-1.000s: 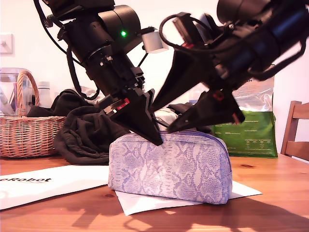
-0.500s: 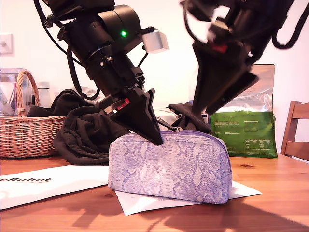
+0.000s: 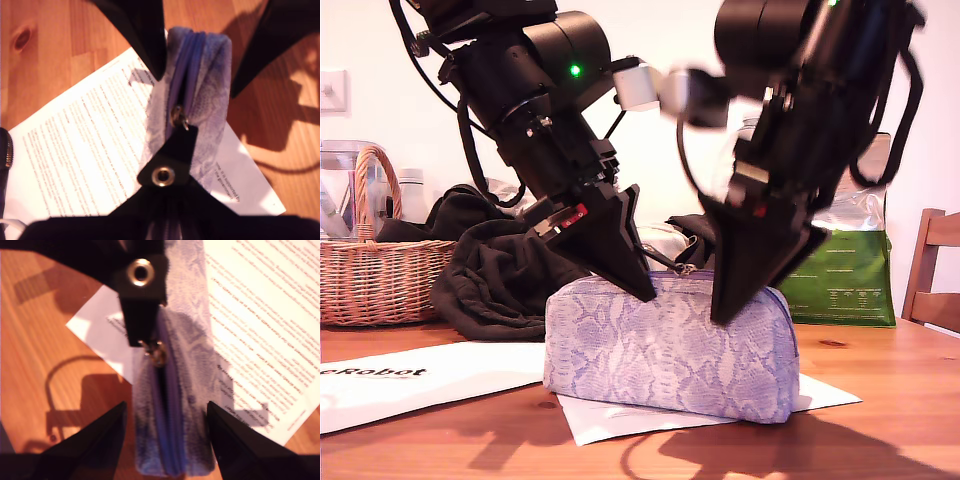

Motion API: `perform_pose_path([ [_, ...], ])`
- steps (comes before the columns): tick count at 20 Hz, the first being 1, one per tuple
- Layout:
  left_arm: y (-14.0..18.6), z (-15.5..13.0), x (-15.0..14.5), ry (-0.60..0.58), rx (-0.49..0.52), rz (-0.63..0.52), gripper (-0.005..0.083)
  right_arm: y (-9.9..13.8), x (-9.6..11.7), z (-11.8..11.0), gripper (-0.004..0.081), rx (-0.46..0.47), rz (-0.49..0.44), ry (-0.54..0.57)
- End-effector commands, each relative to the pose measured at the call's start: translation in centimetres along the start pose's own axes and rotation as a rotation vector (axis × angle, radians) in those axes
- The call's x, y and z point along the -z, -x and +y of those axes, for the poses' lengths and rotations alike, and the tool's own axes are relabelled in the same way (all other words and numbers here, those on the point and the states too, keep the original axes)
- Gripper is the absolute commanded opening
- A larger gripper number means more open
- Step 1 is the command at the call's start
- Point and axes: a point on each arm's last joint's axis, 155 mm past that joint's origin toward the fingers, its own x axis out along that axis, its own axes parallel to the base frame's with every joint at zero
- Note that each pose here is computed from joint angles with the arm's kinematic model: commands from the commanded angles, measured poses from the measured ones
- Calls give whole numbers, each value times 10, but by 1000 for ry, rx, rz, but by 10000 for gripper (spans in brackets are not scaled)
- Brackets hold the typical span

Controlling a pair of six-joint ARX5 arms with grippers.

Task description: Open the zipper in the zip bag in front of you

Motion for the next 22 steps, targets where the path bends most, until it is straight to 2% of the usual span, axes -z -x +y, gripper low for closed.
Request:
perform_pose_path([
  [1, -10, -5, 8, 18, 26, 15, -24, -5, 8, -1, 444, -16, 17, -18],
  [3, -10, -4, 9, 22, 24, 15, -24, -4, 2, 2, 425, -60, -23, -36],
  [4, -10, -4, 9, 22, 24, 16, -24, -4, -1, 1, 387, -69, -40, -40],
  [9, -6, 0, 13, 49, 28, -9, -24, -2, -12, 6, 108, -112, -97, -21],
  [11, -3, 1, 12, 89, 42, -41, -24, -2, -14, 7, 33, -117, -106, -5],
  [13, -1, 2, 16, 110, 45, -42, -24, -2, -15, 5, -13, -110, -110, -3],
  [15, 0, 3, 17, 120, 45, -48, -15, -2, -15, 0, -13, -93, -112, -8],
  [16, 0, 4, 17, 130, 44, -48, 47, -2, -16, 0, -13, -90, -116, -6],
  [18, 0, 3, 18, 140, 49, -44, 266, -2, -17, -2, -13, -82, -117, -5],
  [19, 1, 1, 19, 142, 55, -39, 332, -2, -16, -3, -13, -76, -115, -2],
  [22, 3, -3, 25, 154, 62, -7, 360, -3, -15, -5, -13, -64, -110, -2],
])
